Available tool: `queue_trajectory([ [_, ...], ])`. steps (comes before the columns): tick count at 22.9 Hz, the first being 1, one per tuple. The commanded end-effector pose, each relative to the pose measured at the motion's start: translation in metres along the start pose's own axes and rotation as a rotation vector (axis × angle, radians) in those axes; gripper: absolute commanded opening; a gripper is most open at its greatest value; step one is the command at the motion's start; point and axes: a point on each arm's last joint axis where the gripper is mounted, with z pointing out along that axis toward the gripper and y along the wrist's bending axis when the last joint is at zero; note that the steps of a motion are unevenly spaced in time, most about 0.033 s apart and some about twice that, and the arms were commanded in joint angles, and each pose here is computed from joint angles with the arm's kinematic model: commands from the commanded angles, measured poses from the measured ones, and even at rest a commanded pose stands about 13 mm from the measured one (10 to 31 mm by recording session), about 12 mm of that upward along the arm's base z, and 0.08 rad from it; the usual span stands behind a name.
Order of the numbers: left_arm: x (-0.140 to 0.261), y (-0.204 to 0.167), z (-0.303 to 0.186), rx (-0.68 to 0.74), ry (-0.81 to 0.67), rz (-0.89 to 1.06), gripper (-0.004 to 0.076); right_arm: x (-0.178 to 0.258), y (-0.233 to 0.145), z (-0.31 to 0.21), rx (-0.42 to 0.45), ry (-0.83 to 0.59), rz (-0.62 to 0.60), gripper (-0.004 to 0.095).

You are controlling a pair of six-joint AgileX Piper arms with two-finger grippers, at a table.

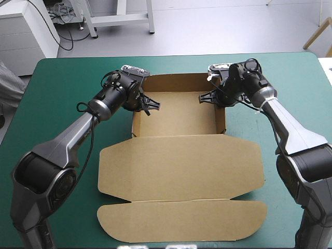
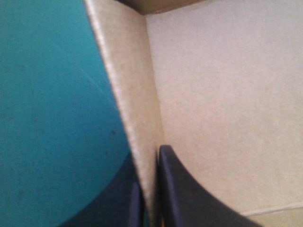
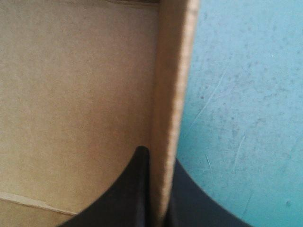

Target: Fold the box

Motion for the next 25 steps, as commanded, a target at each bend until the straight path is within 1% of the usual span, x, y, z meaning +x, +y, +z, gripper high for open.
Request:
queue_trajectory([
  [1,-0.007,0.001,-0.010,0.043,-0.037,0.058,0.0007,-0.004,0.009,-0.035,-0.056,-0.084,-0.050,-0.0019],
  [3,-0.005,-0.002,-0.001,0.038,-0.003,0.071,0.0007,-0.004,0.009,-0.034,-0.056,-0.078,-0.052,-0.0019],
  [8,-0.003,-0.003,0.000,0.054,0.013,0.060,0.0018,0.000,0.009,-0.034,-0.052,-0.035,-0.088,-0.0019],
  [9,-0.003,-0.003,0.000,0.053,0.015,0.062,0.0040,0.001,0.009,-0.034,-0.052,-0.027,-0.095,-0.0019],
  [11,-0.002,-0.003,0.000,0.051,0.023,0.062,0.0108,0.001,0.009,-0.034,-0.050,-0.018,-0.096,-0.0019],
  [14,-0.002,-0.002,-0.001,0.049,0.030,0.062,0.0279,0.002,0.008,-0.034,-0.045,-0.011,-0.098,0.0034],
  [15,-0.002,-0.002,-0.003,0.045,0.028,0.063,0.0349,0.004,0.008,-0.034,-0.047,0.005,-0.120,0.0095],
  [16,-0.002,-0.001,-0.006,0.041,0.024,0.065,0.0475,0.005,0.009,-0.034,-0.057,0.021,-0.163,0.0231],
  [17,-0.002,0.000,-0.009,0.043,0.017,0.063,0.0522,0.006,0.009,-0.034,-0.057,0.027,-0.165,0.0325],
  [18,-0.004,0.001,-0.015,0.048,-0.005,0.061,0.0572,0.006,0.009,-0.034,-0.057,0.027,-0.163,0.0534],
  [19,-0.004,0.001,-0.018,0.050,-0.011,0.059,0.0573,0.006,0.009,-0.034,-0.057,0.028,-0.164,0.0634],
  [20,-0.005,0.003,-0.026,0.050,-0.031,0.060,0.0573,0.006,0.009,-0.034,-0.057,0.030,-0.161,0.0775],
  [21,-0.005,0.004,-0.029,0.044,-0.038,0.064,0.0573,0.006,0.008,-0.035,-0.050,0.028,-0.159,0.0815],
  [22,-0.005,0.008,-0.041,0.023,-0.062,0.086,0.0573,0.005,0.006,-0.036,-0.021,0.016,-0.151,0.0851],
  [23,-0.005,0.010,-0.047,0.018,-0.073,0.089,0.0573,0.004,0.005,-0.038,-0.013,0.007,-0.149,0.0850],
  [25,-0.006,0.021,-0.079,-0.012,-0.153,0.103,0.0573,0.003,0.006,-0.055,-0.014,-0.050,-0.162,0.0851],
])
